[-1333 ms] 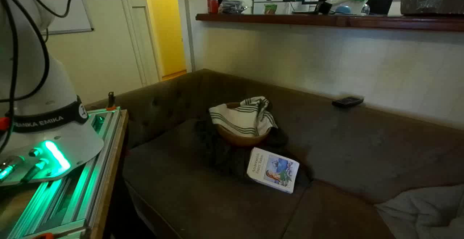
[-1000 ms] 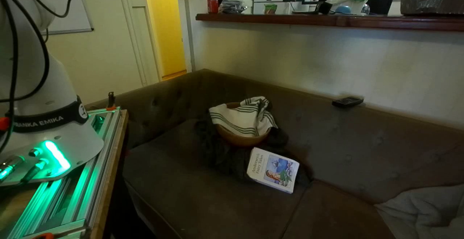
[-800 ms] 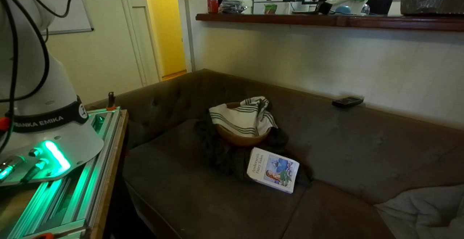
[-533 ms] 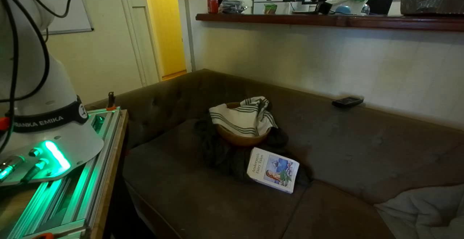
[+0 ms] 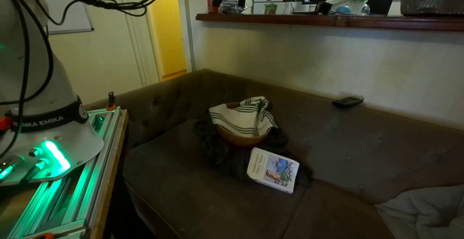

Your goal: Put the striped towel on the armrest then put the remote from the bowl on top of the book.

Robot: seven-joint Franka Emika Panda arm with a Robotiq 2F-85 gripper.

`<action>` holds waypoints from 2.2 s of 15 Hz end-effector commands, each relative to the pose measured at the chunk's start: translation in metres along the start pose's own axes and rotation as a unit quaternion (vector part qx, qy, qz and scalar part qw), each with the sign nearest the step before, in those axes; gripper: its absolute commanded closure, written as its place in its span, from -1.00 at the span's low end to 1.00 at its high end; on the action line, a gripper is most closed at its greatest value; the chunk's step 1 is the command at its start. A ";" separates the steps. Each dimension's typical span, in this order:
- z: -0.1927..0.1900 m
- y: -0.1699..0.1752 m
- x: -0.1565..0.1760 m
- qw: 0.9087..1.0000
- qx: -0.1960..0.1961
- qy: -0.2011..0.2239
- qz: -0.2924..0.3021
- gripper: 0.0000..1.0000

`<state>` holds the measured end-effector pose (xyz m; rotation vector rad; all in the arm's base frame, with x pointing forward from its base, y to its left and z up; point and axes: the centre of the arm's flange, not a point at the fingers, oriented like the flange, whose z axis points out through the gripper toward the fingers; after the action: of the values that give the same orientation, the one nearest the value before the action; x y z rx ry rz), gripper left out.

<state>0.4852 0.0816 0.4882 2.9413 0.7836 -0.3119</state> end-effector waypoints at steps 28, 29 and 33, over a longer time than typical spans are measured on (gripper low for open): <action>0.321 -0.008 0.229 0.998 0.034 -0.036 -0.034 -1.00; 0.334 -0.008 0.240 0.998 0.033 -0.048 -0.029 -1.00; 0.364 -0.018 0.274 0.992 0.056 -0.115 -0.010 -1.00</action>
<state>0.6036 0.1568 0.0955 2.9601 0.8596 -0.5486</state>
